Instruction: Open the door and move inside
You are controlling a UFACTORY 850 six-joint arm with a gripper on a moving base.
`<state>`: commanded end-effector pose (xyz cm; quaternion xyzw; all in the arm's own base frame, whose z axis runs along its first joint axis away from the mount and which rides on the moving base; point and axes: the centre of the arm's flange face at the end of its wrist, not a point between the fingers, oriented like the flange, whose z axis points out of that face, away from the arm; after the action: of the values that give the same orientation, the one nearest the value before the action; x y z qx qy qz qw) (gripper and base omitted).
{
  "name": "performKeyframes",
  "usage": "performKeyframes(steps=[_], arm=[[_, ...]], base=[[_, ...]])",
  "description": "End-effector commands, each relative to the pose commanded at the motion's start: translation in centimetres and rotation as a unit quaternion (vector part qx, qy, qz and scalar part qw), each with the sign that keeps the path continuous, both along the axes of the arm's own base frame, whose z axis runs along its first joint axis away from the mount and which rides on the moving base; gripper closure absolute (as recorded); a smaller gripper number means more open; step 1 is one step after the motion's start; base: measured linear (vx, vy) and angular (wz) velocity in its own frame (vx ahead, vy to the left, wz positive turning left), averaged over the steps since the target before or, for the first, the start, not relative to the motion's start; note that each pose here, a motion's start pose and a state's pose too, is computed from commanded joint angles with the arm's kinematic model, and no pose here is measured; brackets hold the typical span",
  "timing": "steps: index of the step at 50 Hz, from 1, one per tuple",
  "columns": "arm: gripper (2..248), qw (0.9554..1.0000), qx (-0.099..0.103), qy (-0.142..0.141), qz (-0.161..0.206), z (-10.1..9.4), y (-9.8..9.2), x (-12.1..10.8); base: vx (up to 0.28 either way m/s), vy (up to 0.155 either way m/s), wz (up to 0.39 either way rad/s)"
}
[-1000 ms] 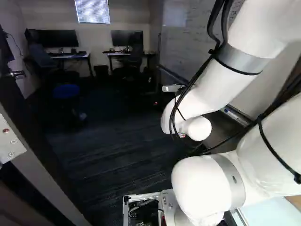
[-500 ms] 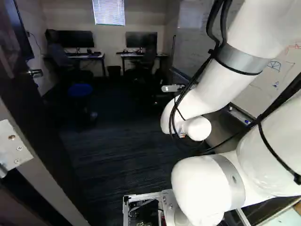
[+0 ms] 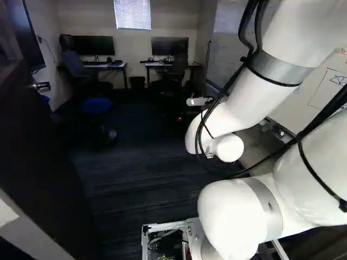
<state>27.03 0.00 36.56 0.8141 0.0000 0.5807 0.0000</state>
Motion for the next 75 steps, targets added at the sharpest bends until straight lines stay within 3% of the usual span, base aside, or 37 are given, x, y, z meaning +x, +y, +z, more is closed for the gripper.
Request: performKeyframes(steps=[75], arm=[[3,1.0000,0.000,0.000,0.000,0.00,0.00,0.00]], base=[[0.180,0.006,0.004]])
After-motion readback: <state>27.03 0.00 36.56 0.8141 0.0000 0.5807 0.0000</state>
